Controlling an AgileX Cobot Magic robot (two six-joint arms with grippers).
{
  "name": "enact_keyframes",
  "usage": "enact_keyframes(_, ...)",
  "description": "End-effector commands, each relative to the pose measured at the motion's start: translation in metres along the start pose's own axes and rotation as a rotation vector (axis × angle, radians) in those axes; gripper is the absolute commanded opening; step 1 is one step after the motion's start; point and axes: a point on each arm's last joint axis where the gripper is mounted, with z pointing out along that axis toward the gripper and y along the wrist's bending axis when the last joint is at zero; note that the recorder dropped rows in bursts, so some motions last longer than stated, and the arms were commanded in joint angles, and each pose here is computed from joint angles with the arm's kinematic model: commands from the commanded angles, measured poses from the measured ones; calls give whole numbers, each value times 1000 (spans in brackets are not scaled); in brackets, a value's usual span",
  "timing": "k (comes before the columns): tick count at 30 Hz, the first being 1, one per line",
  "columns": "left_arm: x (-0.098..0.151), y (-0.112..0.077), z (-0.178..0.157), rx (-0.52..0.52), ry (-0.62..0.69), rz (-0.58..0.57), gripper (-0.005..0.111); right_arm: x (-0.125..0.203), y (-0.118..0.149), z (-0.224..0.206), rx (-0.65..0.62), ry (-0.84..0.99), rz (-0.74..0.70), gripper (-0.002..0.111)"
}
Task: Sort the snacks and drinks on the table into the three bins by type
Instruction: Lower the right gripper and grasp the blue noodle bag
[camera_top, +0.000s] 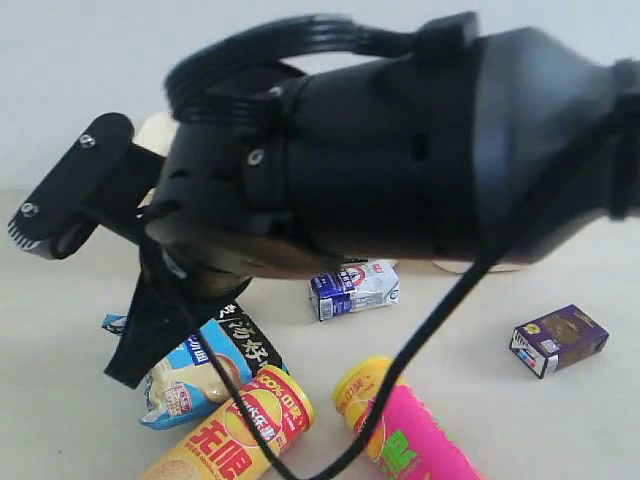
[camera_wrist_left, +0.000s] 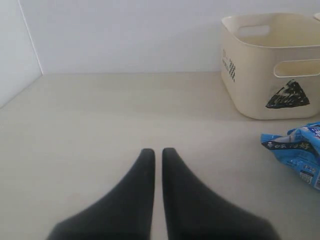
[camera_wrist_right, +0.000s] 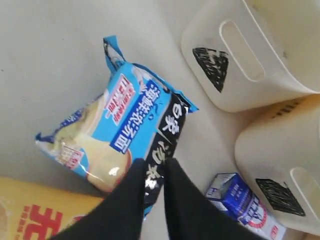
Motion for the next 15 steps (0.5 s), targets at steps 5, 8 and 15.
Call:
enact_keyframes(5, 1, 0, 0, 1, -4, -10, 4, -9, 26, 31, -109, -2, 89, 87)
enact_keyframes(8, 1, 0, 0, 1, -2, -10, 4, -6, 34, 46, -128, 1, 87, 93)
enact_keyframes(15, 1, 0, 0, 1, -2, -10, 4, -6, 46, 70, -150, -3, 130, 93)
